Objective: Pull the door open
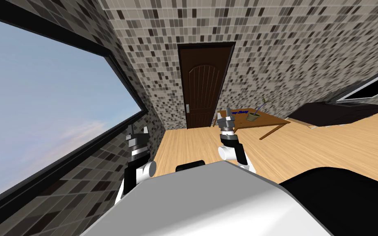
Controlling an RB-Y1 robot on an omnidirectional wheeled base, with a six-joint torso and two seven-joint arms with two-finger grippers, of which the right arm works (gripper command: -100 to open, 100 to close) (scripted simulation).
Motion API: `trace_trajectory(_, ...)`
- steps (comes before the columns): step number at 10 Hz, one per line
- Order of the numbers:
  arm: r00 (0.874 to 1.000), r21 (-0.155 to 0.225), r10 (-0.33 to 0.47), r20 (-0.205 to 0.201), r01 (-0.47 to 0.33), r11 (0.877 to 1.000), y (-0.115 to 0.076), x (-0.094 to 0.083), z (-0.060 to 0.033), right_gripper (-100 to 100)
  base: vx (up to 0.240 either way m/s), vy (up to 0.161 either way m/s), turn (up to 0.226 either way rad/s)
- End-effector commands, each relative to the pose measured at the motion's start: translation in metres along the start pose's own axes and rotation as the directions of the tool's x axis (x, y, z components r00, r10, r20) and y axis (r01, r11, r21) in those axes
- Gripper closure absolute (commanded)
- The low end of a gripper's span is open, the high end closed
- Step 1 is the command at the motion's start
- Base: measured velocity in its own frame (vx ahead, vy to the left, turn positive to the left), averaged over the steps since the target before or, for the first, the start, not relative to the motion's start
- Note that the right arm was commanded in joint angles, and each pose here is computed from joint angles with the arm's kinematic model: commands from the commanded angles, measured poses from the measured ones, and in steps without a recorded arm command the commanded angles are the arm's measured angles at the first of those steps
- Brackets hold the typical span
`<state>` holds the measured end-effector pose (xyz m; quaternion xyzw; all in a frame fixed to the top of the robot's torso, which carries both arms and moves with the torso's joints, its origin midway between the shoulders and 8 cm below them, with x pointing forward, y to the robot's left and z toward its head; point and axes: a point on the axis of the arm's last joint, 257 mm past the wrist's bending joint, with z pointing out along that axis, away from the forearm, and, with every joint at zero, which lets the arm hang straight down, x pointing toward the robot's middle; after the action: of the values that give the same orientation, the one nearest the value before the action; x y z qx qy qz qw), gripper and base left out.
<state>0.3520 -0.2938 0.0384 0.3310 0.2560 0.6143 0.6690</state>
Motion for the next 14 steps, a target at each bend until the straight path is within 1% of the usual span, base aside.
trace_trajectory(1, 1.000, 0.023, -0.017, -0.015, 0.017, 1.000, -0.009, 0.004, -0.0003, -100, -0.038, 0.041, 0.057)
trace_trajectory(3, 0.998, 0.062, -0.045, -0.042, 0.048, 0.997, -0.025, 0.010, -0.0014, -100, 0.088, 0.001, 0.034)
trace_trajectory(4, 0.997, 0.072, -0.053, -0.049, 0.057, 0.996, -0.030, 0.011, -0.0018, -100, 0.127, -0.020, 0.039)
trace_trajectory(5, 0.995, 0.099, -0.073, -0.067, 0.079, 0.992, -0.041, 0.015, -0.0030, -100, 0.126, -0.004, 0.048)
trace_trajectory(9, 0.987, 0.158, -0.117, -0.110, 0.134, 0.978, -0.068, 0.022, -0.0068, -100, 0.082, 0.003, 0.039)
trace_trajectory(11, 0.980, 0.194, -0.144, -0.136, 0.169, 0.966, -0.084, 0.026, -0.0099, -100, 0.071, 0.007, 0.042)
trace_trajectory(14, 0.967, 0.244, -0.185, -0.175, 0.224, 0.944, -0.109, 0.031, -0.0154, -100, 0.088, -0.002, 0.046)
